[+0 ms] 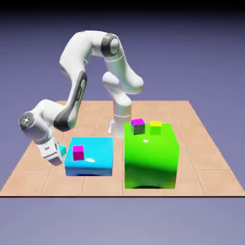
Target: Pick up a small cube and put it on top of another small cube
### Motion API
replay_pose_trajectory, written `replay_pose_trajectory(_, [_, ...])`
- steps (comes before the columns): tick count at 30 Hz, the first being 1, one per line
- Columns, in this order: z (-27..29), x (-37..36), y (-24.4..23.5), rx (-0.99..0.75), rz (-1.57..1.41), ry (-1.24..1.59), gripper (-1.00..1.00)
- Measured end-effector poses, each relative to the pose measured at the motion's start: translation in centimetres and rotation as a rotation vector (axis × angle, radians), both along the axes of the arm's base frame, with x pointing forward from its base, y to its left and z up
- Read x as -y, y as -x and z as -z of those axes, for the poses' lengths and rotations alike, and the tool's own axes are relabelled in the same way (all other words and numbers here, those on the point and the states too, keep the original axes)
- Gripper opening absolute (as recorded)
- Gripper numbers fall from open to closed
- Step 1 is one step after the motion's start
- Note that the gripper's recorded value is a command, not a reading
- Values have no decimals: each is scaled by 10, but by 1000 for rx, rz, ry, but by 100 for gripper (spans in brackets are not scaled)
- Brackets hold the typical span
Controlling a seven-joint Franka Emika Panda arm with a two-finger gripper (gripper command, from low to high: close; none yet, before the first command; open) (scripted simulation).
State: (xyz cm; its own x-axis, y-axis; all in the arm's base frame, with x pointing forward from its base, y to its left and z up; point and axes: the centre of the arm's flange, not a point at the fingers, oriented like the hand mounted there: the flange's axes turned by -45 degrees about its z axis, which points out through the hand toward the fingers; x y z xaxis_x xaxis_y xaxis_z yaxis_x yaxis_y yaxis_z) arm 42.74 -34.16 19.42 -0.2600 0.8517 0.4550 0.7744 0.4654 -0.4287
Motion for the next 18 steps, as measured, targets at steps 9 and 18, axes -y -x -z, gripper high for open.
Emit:
replay_pose_trajectory(9, [47,44,41,-79,-172,-352,0])
replay_pose_trajectory(18, [88,77,87,-81,-278,-716,0])
